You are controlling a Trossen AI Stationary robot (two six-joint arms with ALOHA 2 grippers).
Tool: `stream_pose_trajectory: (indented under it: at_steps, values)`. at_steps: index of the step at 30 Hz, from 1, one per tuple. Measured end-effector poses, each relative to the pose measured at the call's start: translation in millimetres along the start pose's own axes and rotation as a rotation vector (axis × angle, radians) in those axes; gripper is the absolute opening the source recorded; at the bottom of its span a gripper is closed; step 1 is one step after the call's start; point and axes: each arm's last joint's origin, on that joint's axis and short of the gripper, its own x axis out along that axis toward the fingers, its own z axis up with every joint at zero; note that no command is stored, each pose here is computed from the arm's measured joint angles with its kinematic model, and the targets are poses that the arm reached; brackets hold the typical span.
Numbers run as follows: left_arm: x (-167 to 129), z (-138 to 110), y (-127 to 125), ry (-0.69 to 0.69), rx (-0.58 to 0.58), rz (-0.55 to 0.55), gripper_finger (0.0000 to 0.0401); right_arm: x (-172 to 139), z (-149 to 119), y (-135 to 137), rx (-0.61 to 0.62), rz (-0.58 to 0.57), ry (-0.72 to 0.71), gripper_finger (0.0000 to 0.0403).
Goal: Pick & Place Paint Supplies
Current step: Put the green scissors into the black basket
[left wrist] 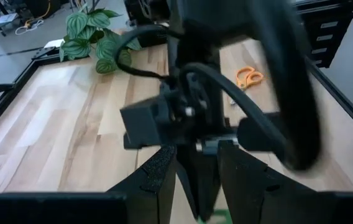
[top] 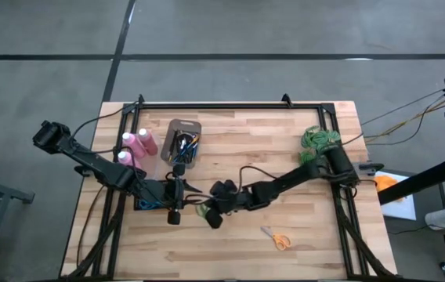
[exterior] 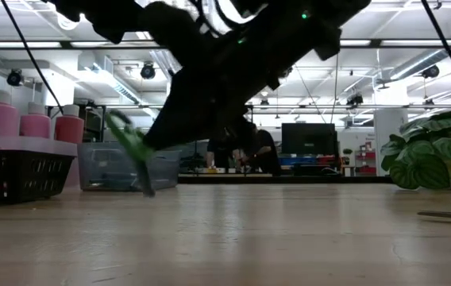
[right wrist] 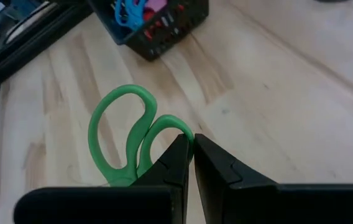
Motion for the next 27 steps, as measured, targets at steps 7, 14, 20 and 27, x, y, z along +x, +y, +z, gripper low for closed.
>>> stream_pose_trajectory:
  at_steps: [7,14,20,27]
  values:
    - [-0.1,-1.9,0.0,0.018,0.008,0.0,0.012,21.2,-8.8,-3.6,0.067,-0.027,0.018,0.0017]
    - [0.0,-3.9,0.3,0.038,0.017,0.003,0.012,23.2,-14.5,-14.2,0.173,-0.059,0.033,0.0017]
    - [0.0,-5.0,0.4,0.048,0.021,0.003,0.012,22.5,-16.3,-16.0,0.17,-0.075,0.047,0.0017]
    - [0.0,-5.6,0.4,0.055,0.024,0.003,0.012,22.5,-17.0,-15.6,0.163,-0.063,0.064,0.0017]
